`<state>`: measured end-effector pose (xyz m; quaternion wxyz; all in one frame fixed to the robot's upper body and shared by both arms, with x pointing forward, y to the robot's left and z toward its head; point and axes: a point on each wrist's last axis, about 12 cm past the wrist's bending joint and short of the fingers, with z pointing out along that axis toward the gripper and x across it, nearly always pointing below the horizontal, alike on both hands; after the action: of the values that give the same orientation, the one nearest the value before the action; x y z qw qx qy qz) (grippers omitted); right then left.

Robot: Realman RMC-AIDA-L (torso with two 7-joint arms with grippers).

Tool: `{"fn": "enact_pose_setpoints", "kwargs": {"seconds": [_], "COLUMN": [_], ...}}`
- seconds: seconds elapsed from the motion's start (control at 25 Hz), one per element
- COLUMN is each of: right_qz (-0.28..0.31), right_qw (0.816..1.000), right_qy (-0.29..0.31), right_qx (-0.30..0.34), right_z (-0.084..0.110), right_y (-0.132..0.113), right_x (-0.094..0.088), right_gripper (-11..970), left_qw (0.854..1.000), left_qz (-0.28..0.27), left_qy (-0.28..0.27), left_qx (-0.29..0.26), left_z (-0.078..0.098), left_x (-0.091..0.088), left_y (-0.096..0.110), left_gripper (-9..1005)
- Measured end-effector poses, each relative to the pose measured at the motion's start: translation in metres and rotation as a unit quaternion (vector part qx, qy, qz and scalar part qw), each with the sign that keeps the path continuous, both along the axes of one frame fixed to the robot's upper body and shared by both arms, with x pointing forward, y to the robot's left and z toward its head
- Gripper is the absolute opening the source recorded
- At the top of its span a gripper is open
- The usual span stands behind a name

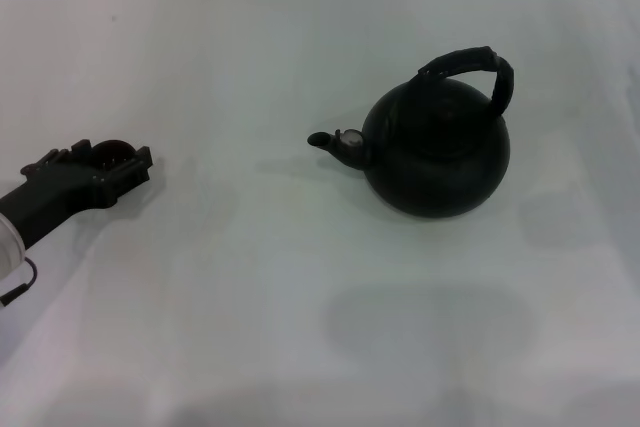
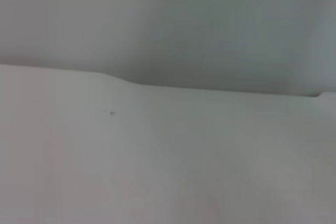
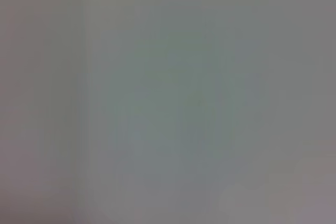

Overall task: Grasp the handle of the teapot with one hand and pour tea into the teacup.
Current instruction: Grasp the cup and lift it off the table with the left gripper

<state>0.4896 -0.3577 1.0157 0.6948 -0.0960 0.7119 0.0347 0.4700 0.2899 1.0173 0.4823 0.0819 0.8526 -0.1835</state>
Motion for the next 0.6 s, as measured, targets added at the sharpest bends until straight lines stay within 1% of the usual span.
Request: {"fn": "enact_pose_setpoints", "kwargs": {"seconds": [0.24,0.6], "right_qz": [0.001,0.001], "right_qw": [1.000,1.000], "right_qy": [-0.002,-0.003], "right_qx": [0.001,0.001], "right_z": [0.0005,0.0006], "right_y": [0.0003,0.0003], "right_x": [-0.0002,-0.0002], "right_gripper": [421,422], "left_qw": [1.000,1.000], "left_qz": [0.004,0.000], "left_qy": [0.001,0.000], "left_qx": [0.002,0.001], "left_z": [-0.0006,0.0008], "left_x": [0.0011,0.0066], "left_y": [0.0022,0.0002], "left_gripper": [869,862]}}
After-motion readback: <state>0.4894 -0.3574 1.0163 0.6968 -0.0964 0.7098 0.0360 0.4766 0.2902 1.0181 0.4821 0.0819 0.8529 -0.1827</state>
